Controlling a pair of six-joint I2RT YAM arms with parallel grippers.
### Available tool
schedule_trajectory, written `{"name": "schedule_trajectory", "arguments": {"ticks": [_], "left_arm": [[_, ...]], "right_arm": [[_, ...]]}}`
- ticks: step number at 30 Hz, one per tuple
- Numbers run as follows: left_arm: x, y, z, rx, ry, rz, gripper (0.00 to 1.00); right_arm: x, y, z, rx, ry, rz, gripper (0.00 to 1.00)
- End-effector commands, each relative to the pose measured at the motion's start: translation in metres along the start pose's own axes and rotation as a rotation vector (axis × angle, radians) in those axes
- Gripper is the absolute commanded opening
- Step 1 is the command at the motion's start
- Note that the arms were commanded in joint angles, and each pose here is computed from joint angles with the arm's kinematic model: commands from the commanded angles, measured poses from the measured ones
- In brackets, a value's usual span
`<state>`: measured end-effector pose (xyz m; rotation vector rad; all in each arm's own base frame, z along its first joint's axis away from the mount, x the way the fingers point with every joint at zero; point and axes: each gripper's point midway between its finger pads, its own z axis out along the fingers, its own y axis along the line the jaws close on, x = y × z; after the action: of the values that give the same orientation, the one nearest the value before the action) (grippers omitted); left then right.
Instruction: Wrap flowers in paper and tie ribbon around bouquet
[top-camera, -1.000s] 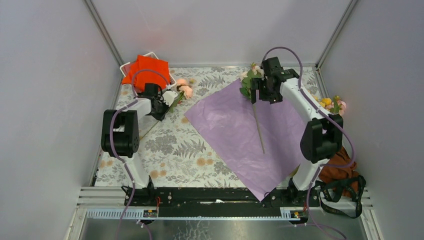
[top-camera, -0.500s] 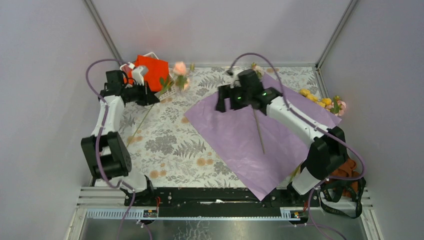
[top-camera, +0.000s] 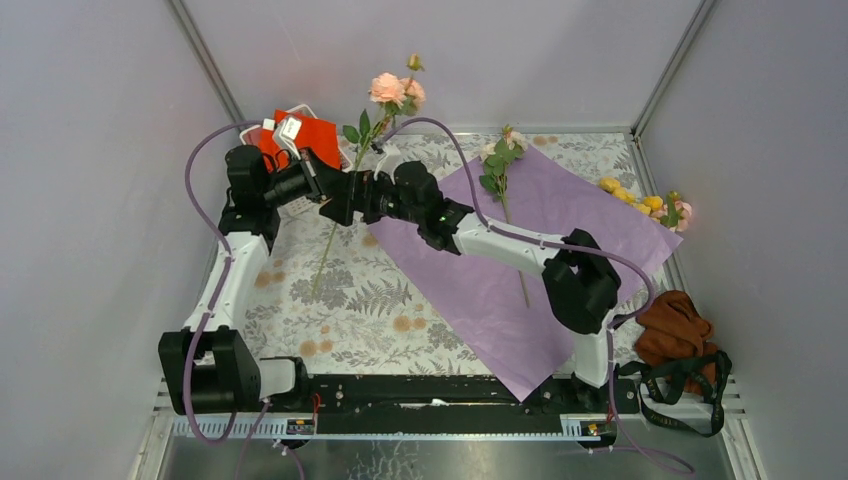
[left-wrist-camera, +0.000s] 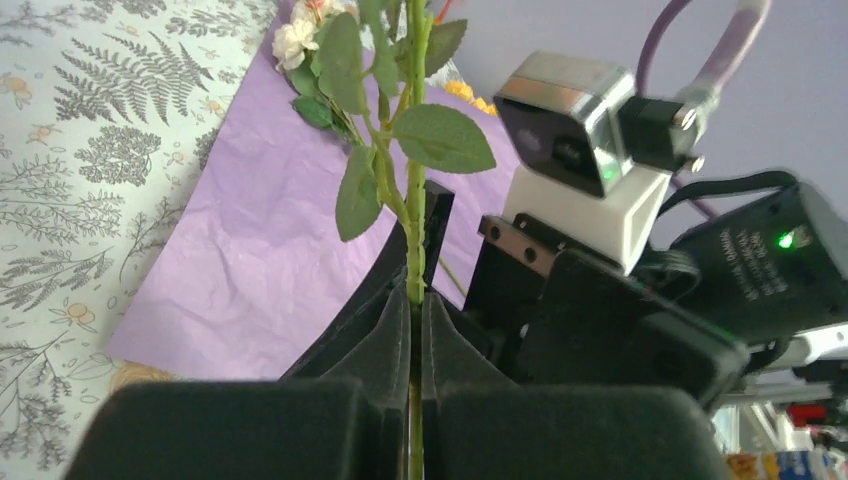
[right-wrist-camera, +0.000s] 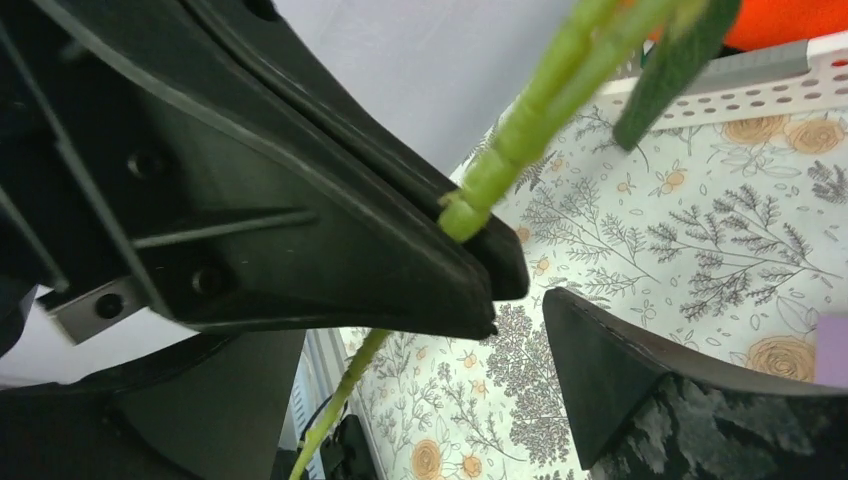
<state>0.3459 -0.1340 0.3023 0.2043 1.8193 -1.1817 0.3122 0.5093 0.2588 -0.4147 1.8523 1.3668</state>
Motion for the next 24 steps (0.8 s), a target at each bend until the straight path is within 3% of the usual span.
{"name": "schedule_trajectory", "arguments": {"ticks": [1,2,4,5,6,7,9,10,13,17,20,24], "left_arm": [[-0.019,-0.009,0.006,0.037,-0.108,-0.037,0.0],[-0.019,-0.01,0.006,0.044,-0.114,-0.046,0.0],[-0.019,-0.01,0.005,0.043,-0.118,-0.051,0.0],[-0.017,-0.007,0.005,0.026,-0.116,-0.054,0.0],[-0.014,-0.001,0.006,-0.006,-0.11,-0.056,0.0],[-0.009,0.01,0.006,-0.055,-0.093,-0.052,0.22],[0.003,0.04,0.007,-0.169,-0.05,-0.005,0.75],[0.013,0.059,0.006,-0.231,-0.015,0.049,0.88],[0.051,0.104,0.01,-0.345,0.11,0.043,0.98],[0.096,0.146,0.031,-0.395,0.268,0.038,0.99],[0.111,0.169,0.055,-0.375,0.34,0.049,0.99],[0.113,0.173,0.094,-0.233,0.384,0.051,0.99]], "right_arm": [[-0.044,0.02,0.011,-0.043,-0.144,0.039,0.83],[-0.04,0.011,0.011,-0.005,-0.137,0.043,0.67],[-0.031,-0.013,0.005,0.096,-0.128,0.053,0.2],[-0.03,-0.024,-0.003,0.144,-0.128,0.054,0.03],[-0.027,-0.039,-0.012,0.193,-0.12,0.051,0.0],[-0.028,-0.052,-0.025,0.236,-0.112,0.044,0.0],[-0.029,-0.085,-0.062,0.348,-0.074,0.021,0.0],[-0.033,-0.11,-0.086,0.423,-0.052,0.007,0.0],[-0.025,-0.166,-0.157,0.614,0.102,-0.048,0.0],[-0.011,-0.226,-0.253,0.845,0.332,-0.08,0.0],[-0.015,-0.256,-0.303,0.952,0.38,-0.059,0.0],[-0.024,-0.278,-0.333,0.982,0.378,-0.004,0.0]]}}
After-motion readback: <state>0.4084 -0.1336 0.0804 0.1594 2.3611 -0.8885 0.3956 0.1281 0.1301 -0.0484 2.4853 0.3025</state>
